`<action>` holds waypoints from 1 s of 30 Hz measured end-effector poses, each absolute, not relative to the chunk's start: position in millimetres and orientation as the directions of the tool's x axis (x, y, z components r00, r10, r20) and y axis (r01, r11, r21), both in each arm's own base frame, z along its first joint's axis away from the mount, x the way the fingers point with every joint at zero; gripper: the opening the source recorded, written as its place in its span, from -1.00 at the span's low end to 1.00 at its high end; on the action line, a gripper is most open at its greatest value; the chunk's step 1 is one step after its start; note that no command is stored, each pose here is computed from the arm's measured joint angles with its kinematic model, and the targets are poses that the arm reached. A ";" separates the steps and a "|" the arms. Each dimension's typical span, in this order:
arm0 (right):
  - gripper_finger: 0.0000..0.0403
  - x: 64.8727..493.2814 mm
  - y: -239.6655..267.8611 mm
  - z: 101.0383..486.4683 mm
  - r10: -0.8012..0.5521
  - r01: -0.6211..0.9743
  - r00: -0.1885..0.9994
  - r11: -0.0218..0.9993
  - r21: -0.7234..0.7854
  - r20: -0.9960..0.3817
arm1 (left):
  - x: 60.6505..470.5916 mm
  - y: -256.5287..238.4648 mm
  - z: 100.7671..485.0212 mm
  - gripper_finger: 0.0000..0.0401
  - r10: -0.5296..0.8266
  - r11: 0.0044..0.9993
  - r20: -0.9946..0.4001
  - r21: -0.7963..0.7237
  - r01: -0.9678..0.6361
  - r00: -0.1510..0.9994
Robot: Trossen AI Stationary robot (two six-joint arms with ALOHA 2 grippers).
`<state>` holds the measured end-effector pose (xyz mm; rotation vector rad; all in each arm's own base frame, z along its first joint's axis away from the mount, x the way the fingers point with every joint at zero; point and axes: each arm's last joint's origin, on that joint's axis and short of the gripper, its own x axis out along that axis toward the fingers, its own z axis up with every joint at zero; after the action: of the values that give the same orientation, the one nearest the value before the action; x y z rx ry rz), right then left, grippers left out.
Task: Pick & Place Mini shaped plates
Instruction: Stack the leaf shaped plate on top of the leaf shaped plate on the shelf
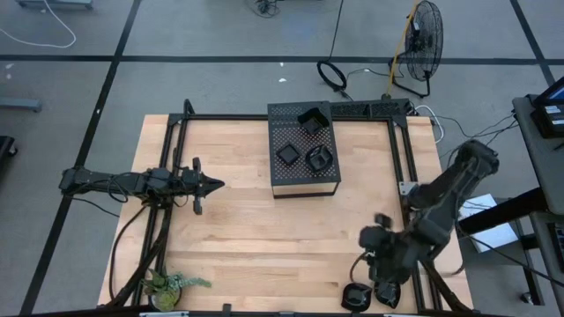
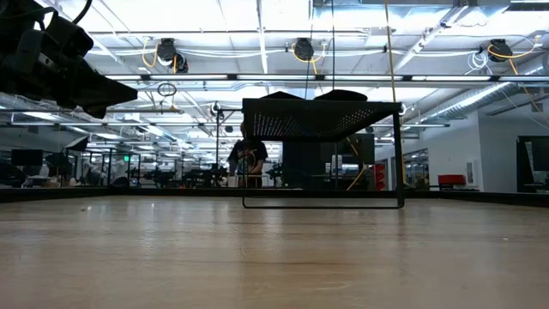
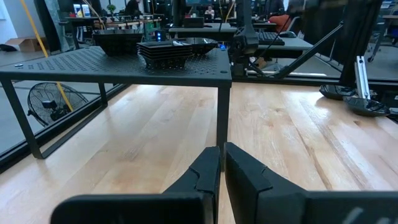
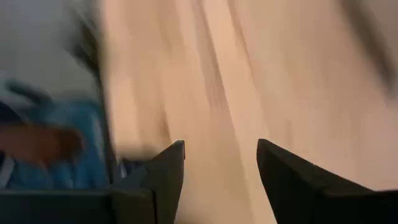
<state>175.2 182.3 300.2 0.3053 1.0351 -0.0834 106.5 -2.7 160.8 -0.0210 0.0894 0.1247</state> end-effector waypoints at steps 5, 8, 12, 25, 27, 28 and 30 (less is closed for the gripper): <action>-0.10 144.7 195.9 252.2 0.057 0.438 0.039 0.896 0.068 -0.998 | 106.5 -2.7 160.8 -0.87 0.123 0.992 -0.090 -0.015 -0.125 0.988; -0.11 130.9 202.3 229.1 0.084 0.475 -0.067 0.879 0.042 -0.994 | 106.5 -2.7 160.8 -0.87 0.123 0.992 -0.090 -0.015 -0.125 0.988; -0.10 124.3 210.1 203.2 0.192 0.493 -0.040 0.857 0.147 -0.981 | 106.5 -2.7 160.8 -0.87 0.123 0.992 -0.090 -0.015 -0.125 0.988; -0.21 118.7 206.4 161.3 0.337 0.542 0.019 0.788 0.293 -0.941 | 106.5 -2.7 160.8 -0.87 0.123 0.992 -0.090 -0.015 -0.125 0.988; -0.22 118.5 205.9 160.6 0.336 0.542 0.020 0.788 0.292 -0.942 | 106.5 -2.7 160.8 -0.87 0.123 0.992 -0.090 -0.015 -0.125 0.988; -0.23 118.5 205.9 160.6 0.336 0.542 0.020 0.788 0.292 -0.942 | 106.5 -2.7 160.8 -0.87 0.123 0.992 -0.090 -0.015 -0.125 0.988; -0.23 118.6 205.9 160.5 0.336 0.542 0.022 0.788 0.294 -0.942 | 106.5 -2.7 160.8 -0.87 0.123 0.992 -0.090 -0.015 -0.125 0.988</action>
<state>118.6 205.9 160.5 0.7201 1.5834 -0.1828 106.5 -2.7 160.8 -0.0211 0.0892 0.1246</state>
